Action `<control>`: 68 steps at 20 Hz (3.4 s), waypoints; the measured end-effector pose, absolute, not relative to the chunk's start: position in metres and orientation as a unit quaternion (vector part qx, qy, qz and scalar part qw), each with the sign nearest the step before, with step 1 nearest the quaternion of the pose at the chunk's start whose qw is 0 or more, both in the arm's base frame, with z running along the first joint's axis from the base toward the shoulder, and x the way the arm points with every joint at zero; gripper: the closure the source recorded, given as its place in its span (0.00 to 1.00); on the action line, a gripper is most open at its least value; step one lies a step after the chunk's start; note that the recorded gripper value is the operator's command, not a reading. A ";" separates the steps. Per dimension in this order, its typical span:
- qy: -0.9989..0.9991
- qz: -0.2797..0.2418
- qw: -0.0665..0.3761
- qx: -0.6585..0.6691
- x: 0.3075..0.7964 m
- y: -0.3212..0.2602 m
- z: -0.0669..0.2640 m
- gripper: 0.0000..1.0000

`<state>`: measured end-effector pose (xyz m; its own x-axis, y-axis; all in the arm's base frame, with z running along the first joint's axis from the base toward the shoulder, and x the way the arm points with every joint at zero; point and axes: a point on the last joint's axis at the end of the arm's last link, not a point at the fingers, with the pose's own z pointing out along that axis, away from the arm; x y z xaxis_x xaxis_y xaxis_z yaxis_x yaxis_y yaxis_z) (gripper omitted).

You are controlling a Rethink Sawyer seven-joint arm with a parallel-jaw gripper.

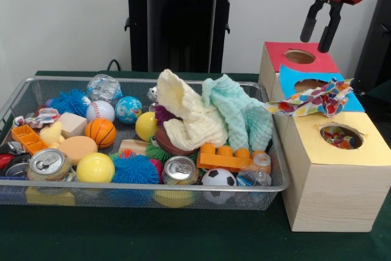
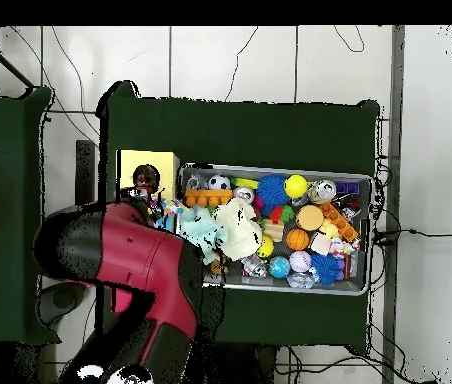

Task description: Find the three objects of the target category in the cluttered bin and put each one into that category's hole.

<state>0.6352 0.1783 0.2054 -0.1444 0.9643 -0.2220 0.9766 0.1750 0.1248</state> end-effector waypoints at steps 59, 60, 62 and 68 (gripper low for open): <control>0.705 -0.030 0.144 0.694 0.653 0.144 0.156 0.00; 0.705 -0.029 0.144 0.694 0.653 0.144 0.155 0.00; 0.705 -0.028 0.144 0.694 0.656 0.145 0.153 0.00; 0.701 -0.023 0.143 0.698 0.661 0.148 0.151 0.00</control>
